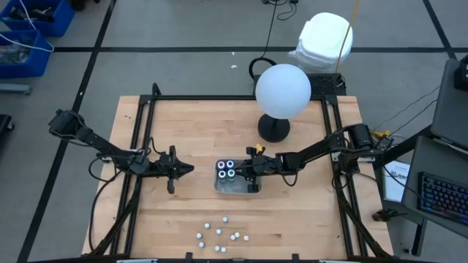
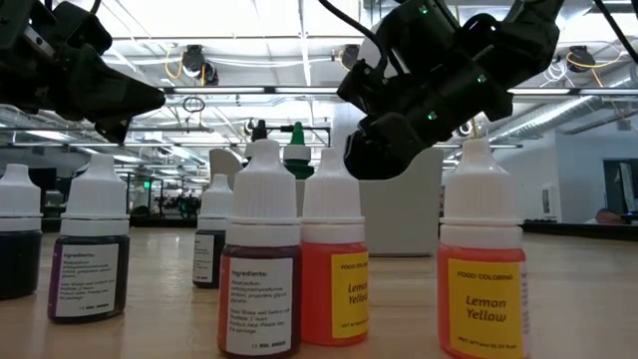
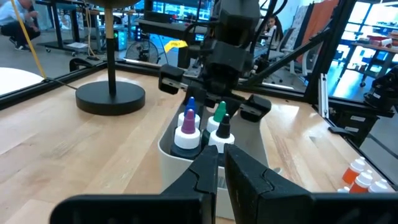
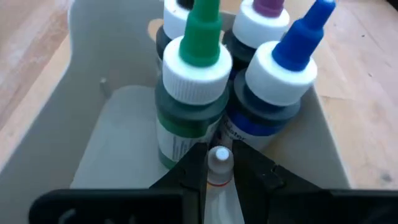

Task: Pick & Place food coloring
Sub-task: Put the small yellow food coloring bottle into the gray bin

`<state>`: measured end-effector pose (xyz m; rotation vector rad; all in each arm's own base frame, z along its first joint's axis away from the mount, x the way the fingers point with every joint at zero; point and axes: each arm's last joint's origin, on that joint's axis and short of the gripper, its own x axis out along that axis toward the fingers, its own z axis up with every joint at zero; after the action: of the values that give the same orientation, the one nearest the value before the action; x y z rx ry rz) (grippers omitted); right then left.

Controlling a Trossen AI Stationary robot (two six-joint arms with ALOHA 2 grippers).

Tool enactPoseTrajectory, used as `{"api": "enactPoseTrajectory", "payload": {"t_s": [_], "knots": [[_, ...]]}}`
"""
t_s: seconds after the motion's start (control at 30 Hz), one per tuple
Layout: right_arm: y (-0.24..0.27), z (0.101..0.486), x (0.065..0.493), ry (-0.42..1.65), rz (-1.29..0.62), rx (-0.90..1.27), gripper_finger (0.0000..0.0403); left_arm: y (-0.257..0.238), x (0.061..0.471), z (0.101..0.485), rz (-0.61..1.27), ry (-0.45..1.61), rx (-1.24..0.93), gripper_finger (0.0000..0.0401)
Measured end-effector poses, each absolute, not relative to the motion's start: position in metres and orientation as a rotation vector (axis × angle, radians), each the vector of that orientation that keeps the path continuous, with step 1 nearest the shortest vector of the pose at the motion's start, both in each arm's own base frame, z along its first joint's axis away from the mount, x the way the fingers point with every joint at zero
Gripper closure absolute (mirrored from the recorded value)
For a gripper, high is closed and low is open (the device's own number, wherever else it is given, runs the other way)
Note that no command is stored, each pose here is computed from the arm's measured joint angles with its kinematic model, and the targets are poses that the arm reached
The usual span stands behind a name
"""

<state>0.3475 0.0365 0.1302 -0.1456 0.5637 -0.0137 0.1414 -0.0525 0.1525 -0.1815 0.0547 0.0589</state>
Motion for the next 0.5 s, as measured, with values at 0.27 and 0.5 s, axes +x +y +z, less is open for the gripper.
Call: {"api": "enactPoseTrajectory", "payload": {"t_s": [0.27, 0.5], "knots": [[0.037, 0.134, 0.348, 0.534, -0.017, -0.136, 0.0296, -0.052, 0.141, 0.153, 0.059, 0.054, -0.183, 0.0368], [0.037, 0.145, 0.346, 0.514, -0.01, -0.16, 0.0272, -0.053, 0.142, 0.151, 0.061, 0.066, -0.256, 0.0368]]}}
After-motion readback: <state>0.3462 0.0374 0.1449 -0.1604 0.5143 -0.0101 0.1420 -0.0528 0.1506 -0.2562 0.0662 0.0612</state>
